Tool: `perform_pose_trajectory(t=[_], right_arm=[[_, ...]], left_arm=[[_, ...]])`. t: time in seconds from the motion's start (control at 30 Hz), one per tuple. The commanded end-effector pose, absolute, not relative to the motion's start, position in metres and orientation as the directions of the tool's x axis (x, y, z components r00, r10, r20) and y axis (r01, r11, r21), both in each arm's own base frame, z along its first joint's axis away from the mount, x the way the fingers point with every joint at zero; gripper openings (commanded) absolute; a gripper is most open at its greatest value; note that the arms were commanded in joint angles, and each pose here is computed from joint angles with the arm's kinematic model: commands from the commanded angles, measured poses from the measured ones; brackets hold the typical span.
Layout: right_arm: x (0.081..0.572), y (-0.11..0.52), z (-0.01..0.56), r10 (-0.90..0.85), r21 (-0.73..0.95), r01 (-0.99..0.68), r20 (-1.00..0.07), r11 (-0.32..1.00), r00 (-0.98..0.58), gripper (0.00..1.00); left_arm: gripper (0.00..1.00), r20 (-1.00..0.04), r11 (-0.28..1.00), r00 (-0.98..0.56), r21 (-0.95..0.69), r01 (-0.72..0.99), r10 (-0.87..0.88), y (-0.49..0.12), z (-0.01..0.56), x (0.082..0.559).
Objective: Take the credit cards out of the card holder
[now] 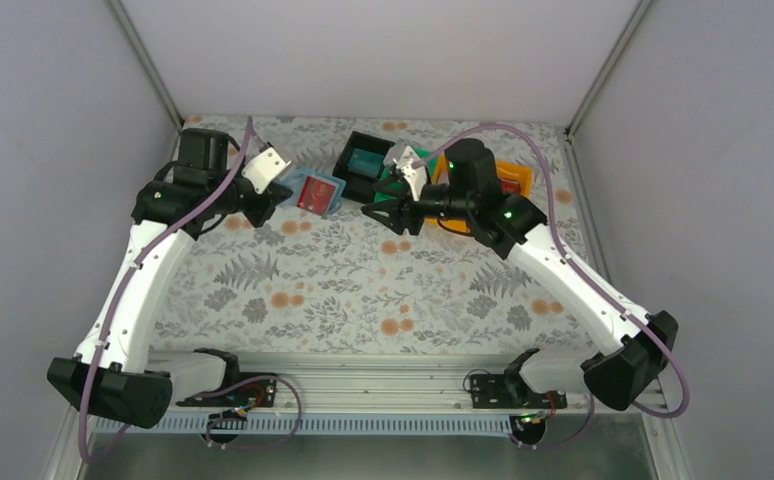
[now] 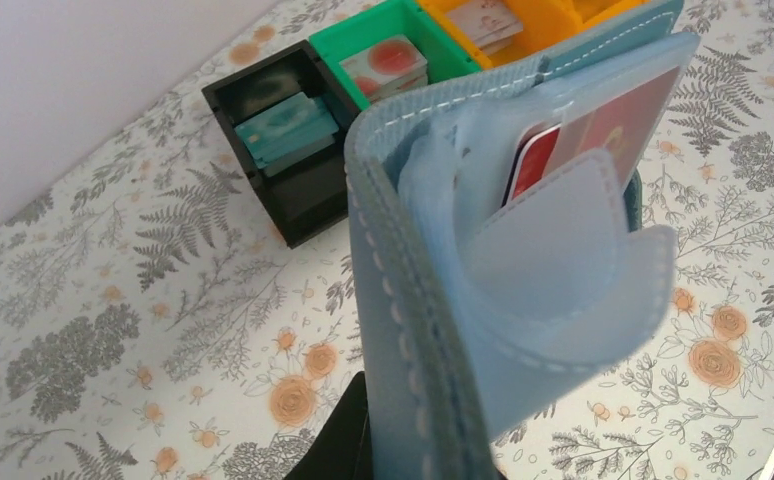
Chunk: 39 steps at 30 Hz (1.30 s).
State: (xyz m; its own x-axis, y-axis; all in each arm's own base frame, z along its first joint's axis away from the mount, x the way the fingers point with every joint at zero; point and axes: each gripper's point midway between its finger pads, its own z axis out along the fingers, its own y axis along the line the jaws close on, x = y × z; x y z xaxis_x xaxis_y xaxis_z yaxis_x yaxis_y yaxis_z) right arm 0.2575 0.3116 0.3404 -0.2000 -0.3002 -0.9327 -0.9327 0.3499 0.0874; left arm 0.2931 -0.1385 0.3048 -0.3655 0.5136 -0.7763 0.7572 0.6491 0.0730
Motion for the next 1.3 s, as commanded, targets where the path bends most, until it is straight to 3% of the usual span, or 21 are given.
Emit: perform_pose_trajectory(t=[0.0,0.07,0.13,0.2,0.23,0.43,0.5,0.63,0.73,0.87,0.93,0.97,1.07,1.13,1.27], right_arm=[[0.237,0.331,0.358,-0.202,0.222,-0.959,-0.945,0.176,-0.256,0.60],[0.232,0.336,0.355,-0.175,0.253,-0.959,-0.946,0.126,-0.273,0.65],[0.245,0.336,0.349,-0.155,0.254,-0.949,-0.946,0.188,-0.284,0.72],[0.258,0.337,0.345,-0.153,0.253,-0.937,-0.943,0.242,-0.294,0.93],[0.262,0.339,0.342,-0.154,0.259,-0.932,-0.940,0.255,-0.304,0.99],[0.257,0.363,0.346,-0.137,0.299,-0.946,-0.939,0.126,-0.315,0.98],[0.258,0.372,0.343,-0.151,0.297,-0.948,-0.938,0.113,-0.312,0.88],[0.257,0.378,0.344,-0.154,0.301,-0.951,-0.938,0.075,-0.310,0.37],[0.256,0.378,0.338,-0.166,0.317,-0.945,-0.931,0.079,-0.326,0.05],[0.252,0.374,0.329,-0.175,0.346,-0.935,-0.918,0.081,-0.355,0.04],[0.256,0.373,0.321,-0.178,0.381,-0.916,-0.900,0.125,-0.398,0.04],[0.264,0.372,0.315,-0.179,0.405,-0.898,-0.883,0.174,-0.433,0.04],[0.296,0.365,0.280,-0.182,0.465,-0.773,-0.794,0.432,-0.580,0.04],[0.318,0.354,0.256,-0.175,0.382,-0.675,-0.778,0.631,-0.604,0.04],[0.334,0.337,0.219,-0.231,0.200,-0.541,-0.746,0.817,-0.625,0.04]], left_arm=[[0.02,-0.799,0.661,-0.366,0.051,0.749,0.477,-0.144,0.312,0.297],[0.03,-0.814,0.640,-0.351,0.033,0.768,0.463,-0.150,0.317,0.293],[0.02,-0.817,0.631,-0.352,0.018,0.775,0.456,-0.152,0.318,0.292],[0.02,-0.820,0.615,-0.352,0.000,0.789,0.451,-0.155,0.317,0.288],[0.02,-0.823,0.602,-0.350,-0.012,0.798,0.447,-0.158,0.316,0.286],[0.02,-0.836,0.563,-0.343,-0.050,0.825,0.428,-0.165,0.318,0.276],[0.02,-0.840,0.549,-0.338,-0.058,0.834,0.425,-0.167,0.319,0.273],[0.02,-0.845,0.521,-0.329,-0.070,0.851,0.422,-0.171,0.320,0.269],[0.02,-0.850,0.490,-0.326,-0.094,0.867,0.414,-0.175,0.321,0.265],[0.04,-0.852,0.484,-0.327,-0.101,0.869,0.409,-0.175,0.322,0.266],[0.29,-0.843,0.524,-0.350,-0.097,0.846,0.409,-0.168,0.315,0.275],[0.36,-0.837,0.550,-0.365,-0.094,0.830,0.407,-0.164,0.312,0.281],[0.43,-0.818,0.622,-0.413,-0.088,0.778,0.401,-0.152,0.303,0.302],[0.51,-0.811,0.651,-0.429,-0.080,0.755,0.398,-0.146,0.300,0.313],[0.57,-0.812,0.662,-0.428,-0.070,0.746,0.396,-0.143,0.306,0.321]])
